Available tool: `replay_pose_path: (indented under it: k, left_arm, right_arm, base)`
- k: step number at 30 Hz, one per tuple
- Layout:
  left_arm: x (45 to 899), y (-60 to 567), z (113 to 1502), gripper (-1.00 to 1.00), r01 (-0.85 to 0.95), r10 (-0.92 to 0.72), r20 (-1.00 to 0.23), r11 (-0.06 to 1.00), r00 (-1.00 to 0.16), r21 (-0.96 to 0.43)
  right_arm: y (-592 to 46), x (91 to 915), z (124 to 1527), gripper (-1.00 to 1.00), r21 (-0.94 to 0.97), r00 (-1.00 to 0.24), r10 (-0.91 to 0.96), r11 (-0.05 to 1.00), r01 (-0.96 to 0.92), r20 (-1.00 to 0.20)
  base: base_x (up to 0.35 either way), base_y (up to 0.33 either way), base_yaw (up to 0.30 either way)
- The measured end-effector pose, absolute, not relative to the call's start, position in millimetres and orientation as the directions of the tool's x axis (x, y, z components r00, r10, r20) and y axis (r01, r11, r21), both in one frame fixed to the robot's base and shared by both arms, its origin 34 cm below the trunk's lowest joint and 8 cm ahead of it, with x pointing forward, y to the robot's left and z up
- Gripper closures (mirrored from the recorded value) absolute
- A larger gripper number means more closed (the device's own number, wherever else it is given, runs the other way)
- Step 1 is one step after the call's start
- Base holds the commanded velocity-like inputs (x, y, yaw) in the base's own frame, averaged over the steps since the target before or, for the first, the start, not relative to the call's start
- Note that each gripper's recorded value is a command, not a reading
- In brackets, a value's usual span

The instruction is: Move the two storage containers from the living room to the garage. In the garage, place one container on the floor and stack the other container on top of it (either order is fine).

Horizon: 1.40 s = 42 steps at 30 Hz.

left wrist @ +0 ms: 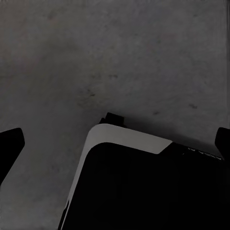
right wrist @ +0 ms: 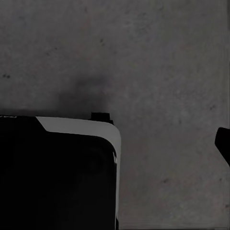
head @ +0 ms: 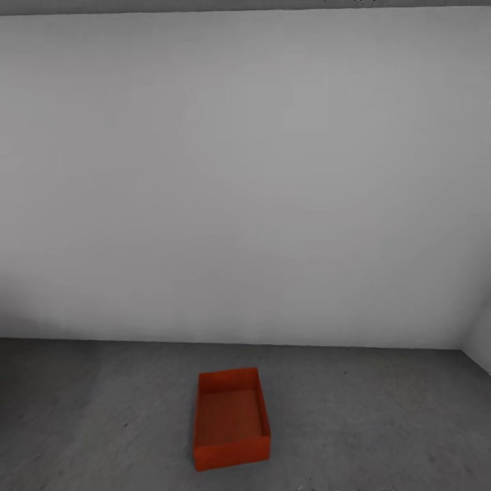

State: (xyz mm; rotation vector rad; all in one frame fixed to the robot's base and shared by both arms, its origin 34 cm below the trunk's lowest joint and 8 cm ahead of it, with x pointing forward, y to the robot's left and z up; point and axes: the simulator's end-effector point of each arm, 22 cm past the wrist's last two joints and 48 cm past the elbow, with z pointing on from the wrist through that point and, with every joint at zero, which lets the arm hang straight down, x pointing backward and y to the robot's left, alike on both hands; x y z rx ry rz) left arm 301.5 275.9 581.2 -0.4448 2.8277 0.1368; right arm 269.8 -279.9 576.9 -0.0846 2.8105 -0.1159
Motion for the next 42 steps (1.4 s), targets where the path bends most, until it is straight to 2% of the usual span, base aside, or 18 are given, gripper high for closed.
replay_pose_path:
  k: [27,42]
  left_arm:
    - [302.1,275.7,581.4,-1.00,-0.313,-0.287,-0.285,0.948,-0.915,0.049]
    - [308.2,275.5,584.3,-1.00,-0.313,-0.287,-0.300,0.949,-0.910,0.044]
  right_arm:
    - [-278.2,270.3,577.0,-1.00,-0.084,-0.945,-0.069,0.996,-0.045,-0.321]
    - [-279.9,276.4,579.4,-1.00,-0.086,-0.939,-0.065,0.996,-0.038,-0.336]
  base:
    - [0.000,0.000,-0.290]
    - [0.000,0.000,-0.225]
